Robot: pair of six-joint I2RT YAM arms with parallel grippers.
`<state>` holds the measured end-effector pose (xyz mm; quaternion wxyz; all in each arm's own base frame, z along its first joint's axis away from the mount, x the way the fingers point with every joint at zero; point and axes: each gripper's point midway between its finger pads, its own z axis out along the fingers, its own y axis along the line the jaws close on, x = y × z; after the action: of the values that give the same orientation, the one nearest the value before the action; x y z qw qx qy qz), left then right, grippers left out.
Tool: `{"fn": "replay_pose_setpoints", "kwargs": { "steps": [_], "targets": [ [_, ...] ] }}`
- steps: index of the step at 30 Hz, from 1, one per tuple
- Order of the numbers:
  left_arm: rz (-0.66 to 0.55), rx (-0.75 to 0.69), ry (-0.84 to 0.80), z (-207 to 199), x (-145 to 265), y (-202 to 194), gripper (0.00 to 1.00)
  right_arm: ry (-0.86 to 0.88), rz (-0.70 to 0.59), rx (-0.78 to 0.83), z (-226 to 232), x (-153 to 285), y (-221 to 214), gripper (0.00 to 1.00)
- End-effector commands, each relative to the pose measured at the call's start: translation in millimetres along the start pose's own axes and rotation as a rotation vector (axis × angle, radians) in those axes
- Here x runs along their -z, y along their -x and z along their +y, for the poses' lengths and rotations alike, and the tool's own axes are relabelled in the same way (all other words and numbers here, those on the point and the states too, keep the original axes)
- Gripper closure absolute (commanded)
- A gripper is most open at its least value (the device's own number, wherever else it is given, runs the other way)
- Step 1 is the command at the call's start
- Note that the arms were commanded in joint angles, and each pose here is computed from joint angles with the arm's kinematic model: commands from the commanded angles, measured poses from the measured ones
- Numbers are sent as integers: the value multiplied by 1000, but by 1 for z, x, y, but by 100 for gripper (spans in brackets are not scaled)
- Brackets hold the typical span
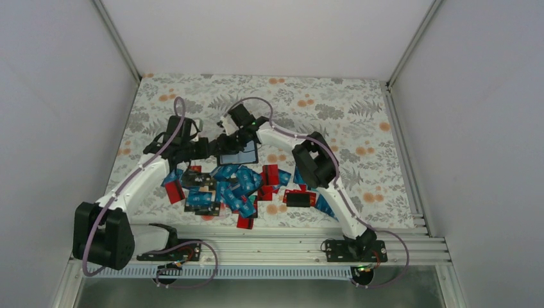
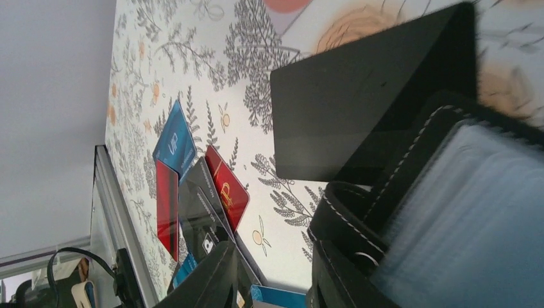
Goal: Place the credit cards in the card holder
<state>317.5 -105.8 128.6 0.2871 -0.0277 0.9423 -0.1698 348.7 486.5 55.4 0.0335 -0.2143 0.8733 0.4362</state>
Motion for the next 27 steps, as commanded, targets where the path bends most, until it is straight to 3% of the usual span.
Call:
{"fn": "replay_pose_setpoints", "kwargs": {
  "steps": [1, 8, 17, 22, 27],
  "targets": [
    [-5, 19, 6, 3, 8, -4, 98, 30, 27, -4, 14, -3, -2, 68],
    [2, 33, -40, -5, 6, -6, 98, -44, -49, 66, 30, 33, 6, 67],
    [42, 15, -69, -15, -15, -11, 98, -247, -131, 66, -12, 68, 7, 66],
    [80, 3, -23, -10, -33, -14, 98, -178, -111, 80, -9, 64, -1, 66],
    [138, 4, 138, 17, -58, -26, 96, -137, -101, 90, -12, 54, -2, 66]
  ]
}}
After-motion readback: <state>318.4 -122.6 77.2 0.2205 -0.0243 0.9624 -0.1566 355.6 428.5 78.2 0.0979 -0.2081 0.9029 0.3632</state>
